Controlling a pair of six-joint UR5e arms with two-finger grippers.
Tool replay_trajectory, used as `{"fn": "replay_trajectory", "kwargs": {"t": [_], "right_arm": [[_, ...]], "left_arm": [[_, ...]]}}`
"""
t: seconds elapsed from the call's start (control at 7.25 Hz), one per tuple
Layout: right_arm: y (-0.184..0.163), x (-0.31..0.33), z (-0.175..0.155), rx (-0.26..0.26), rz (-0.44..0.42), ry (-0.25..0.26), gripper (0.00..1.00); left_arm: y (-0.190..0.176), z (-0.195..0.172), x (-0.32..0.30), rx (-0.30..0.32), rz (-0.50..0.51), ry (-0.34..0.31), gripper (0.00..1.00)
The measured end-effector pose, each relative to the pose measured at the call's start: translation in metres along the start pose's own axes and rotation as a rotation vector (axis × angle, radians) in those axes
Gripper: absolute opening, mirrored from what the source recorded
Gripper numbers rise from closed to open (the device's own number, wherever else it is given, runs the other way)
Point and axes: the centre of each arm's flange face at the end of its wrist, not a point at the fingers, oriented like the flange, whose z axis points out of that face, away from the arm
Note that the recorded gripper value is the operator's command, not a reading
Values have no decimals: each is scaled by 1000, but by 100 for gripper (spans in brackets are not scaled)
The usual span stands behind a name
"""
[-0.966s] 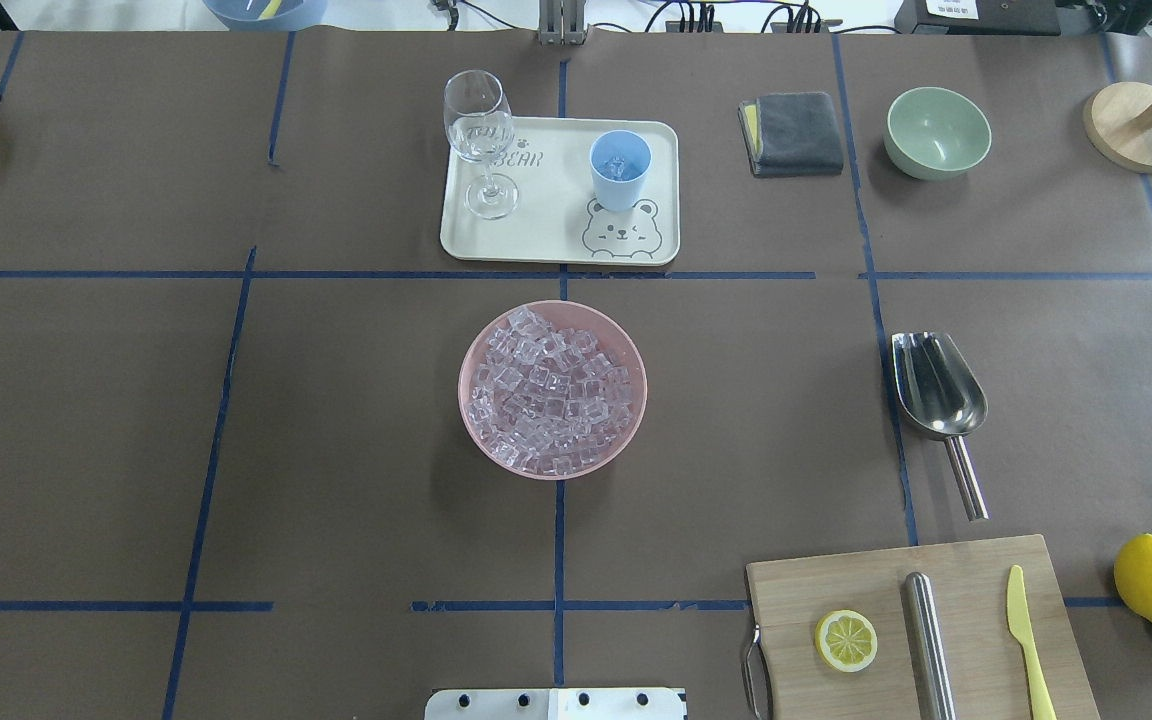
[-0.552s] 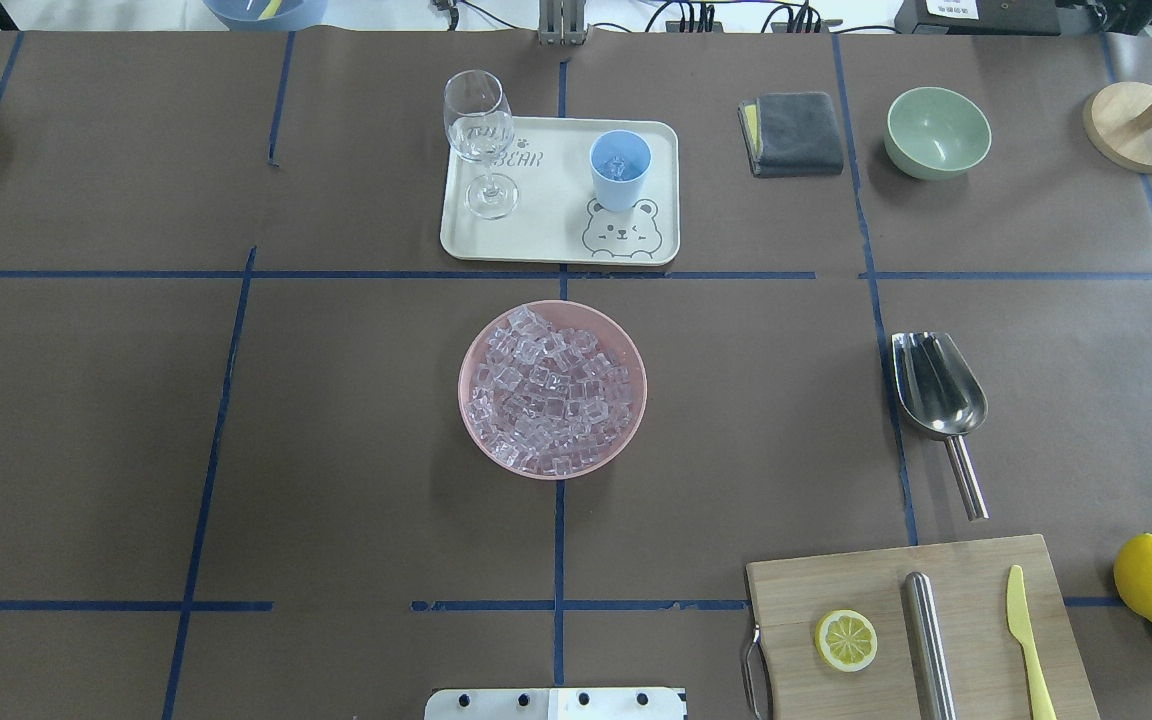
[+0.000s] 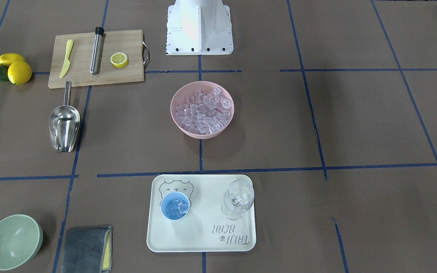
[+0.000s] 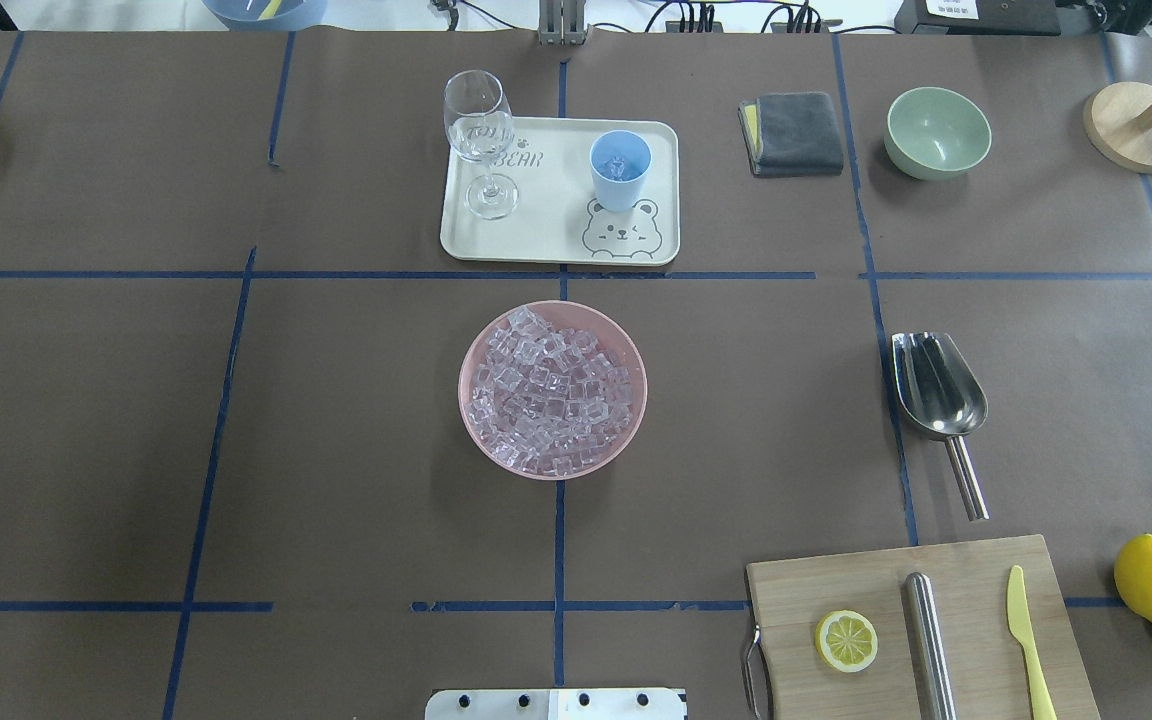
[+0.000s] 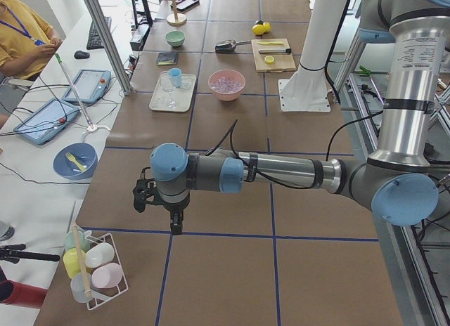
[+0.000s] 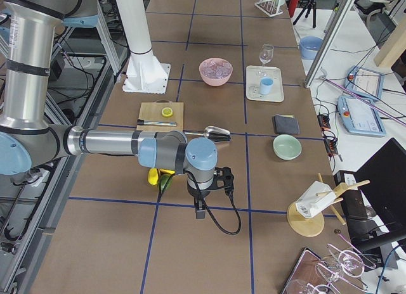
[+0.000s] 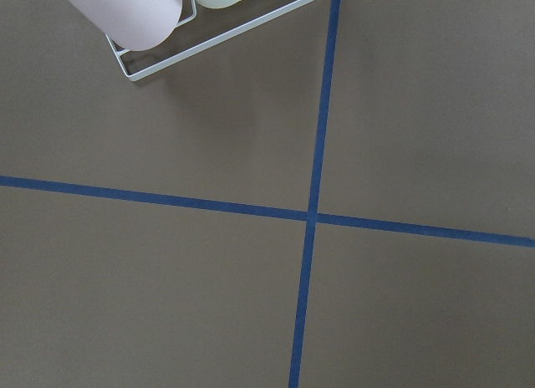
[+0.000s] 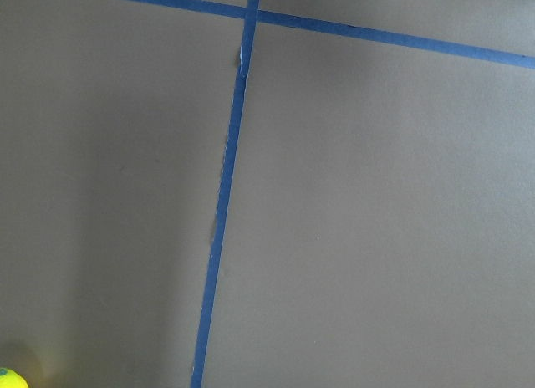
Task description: Put ice in cup with scoop
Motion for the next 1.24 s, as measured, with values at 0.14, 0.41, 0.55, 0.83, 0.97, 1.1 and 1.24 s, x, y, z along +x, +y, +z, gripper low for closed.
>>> {"fn": "replay_trajectory", "kwargs": {"t": [0.14,0.41,0.55,0.83,0.97,1.1,1.24], "right_arm": [[-1,-1,-2,4,-4,1,100],[-2,-3,-3,7,-4,-1,100],[-3,-3,-3,7,-4,-2,100],[-3,-3,-3,8,-3,-3,100],[-2,-2,-2,6,-2,-3,100],[-2,-2,-2,5,-1,-3,100],[-2,-1,-1,4,0,-4,100]], "left_arm": [[-2,-3,4,8,9,0,100],[-3,-11,14,25,30,-6,100],[-3,-12,16,27,35,-8,100],[0,-7,11,18,29,-9,100],[1,-3,9,9,24,-10,100],[1,1,10,0,24,-12,100],[3,6,11,-6,32,-13,100]]}}
